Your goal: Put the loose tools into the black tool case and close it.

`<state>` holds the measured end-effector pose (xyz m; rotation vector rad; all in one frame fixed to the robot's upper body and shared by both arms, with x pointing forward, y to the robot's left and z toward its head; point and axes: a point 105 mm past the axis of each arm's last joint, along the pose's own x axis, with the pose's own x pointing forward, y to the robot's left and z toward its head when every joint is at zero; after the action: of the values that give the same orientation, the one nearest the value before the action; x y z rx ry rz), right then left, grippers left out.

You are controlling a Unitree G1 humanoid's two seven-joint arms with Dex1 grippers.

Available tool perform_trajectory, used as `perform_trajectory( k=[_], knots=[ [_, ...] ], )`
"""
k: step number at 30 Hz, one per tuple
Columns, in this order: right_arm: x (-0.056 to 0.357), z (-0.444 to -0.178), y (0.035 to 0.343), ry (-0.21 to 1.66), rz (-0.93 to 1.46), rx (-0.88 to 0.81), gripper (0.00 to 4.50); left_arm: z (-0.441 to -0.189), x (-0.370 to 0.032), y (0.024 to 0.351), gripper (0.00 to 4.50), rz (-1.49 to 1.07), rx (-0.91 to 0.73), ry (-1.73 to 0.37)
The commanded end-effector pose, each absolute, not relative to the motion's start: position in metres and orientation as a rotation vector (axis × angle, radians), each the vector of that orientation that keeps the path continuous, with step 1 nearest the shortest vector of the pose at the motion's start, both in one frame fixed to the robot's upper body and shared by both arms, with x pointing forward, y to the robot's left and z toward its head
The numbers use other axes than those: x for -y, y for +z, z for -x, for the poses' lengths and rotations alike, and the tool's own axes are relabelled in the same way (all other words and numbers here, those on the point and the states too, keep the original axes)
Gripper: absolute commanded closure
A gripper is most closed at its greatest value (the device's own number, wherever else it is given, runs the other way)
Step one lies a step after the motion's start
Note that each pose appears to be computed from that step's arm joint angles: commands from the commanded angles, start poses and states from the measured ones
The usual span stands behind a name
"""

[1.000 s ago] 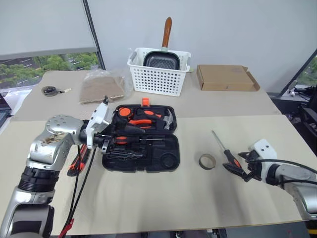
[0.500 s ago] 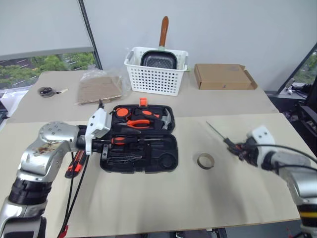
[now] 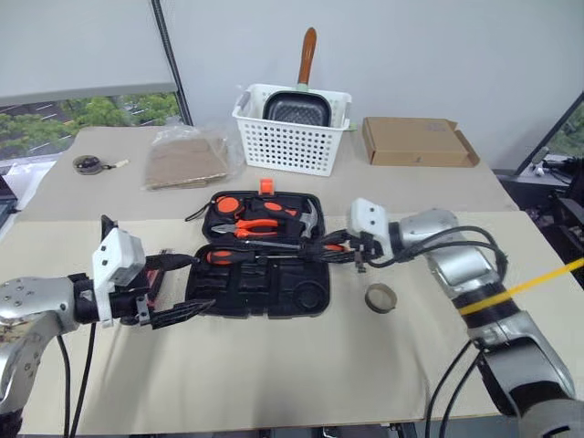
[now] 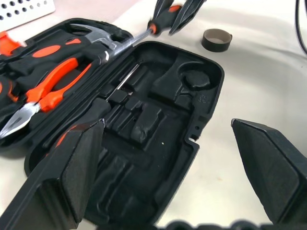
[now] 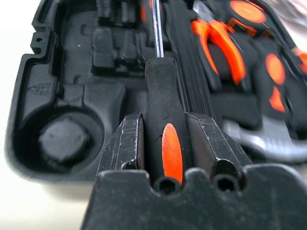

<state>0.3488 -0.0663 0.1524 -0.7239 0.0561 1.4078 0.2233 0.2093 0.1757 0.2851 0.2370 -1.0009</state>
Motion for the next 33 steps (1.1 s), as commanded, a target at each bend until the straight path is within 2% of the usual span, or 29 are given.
perform_trajectory(
  k=[1,8,10,11,15,18,23,26,28,33],
  knots=[
    [0.055,-0.352,0.158,1.443,0.795,-0.012,3.53,-0.216,-0.216,0.187,0.00,-0.309,-0.208,-0.945],
    [0.038,-0.353,0.155,1.477,0.762,-0.016,3.53,-0.214,-0.224,0.188,0.00,-0.310,-0.205,-0.893],
    [0.038,-0.353,0.154,1.479,0.765,-0.024,2.53,-0.214,-0.224,0.188,0.00,-0.312,-0.207,-0.891],
    [0.038,-0.353,0.154,1.483,0.768,-0.026,2.31,-0.214,-0.224,0.188,0.00,-0.312,-0.206,-0.891],
    [0.040,-0.350,0.156,1.502,0.753,-0.024,0.84,-0.215,-0.224,0.188,0.00,-0.311,-0.206,-0.888],
    [0.038,-0.352,0.163,1.480,0.705,0.003,0.01,-0.216,-0.225,0.188,0.00,-0.313,-0.207,-0.883],
    [0.021,-0.355,0.182,1.432,0.486,0.079,0.01,-0.219,-0.225,0.187,0.00,-0.312,-0.202,-0.885],
    [0.010,-0.357,0.188,1.397,0.351,0.117,0.76,-0.220,-0.224,0.187,0.00,-0.313,-0.202,-0.888],
    [0.004,-0.354,0.185,1.405,0.294,0.122,1.54,-0.221,-0.223,0.186,0.00,-0.313,-0.202,-0.891],
    [-0.004,-0.345,0.152,1.454,0.335,0.067,3.18,-0.221,-0.223,0.186,0.00,-0.313,-0.203,-0.892]
  ],
)
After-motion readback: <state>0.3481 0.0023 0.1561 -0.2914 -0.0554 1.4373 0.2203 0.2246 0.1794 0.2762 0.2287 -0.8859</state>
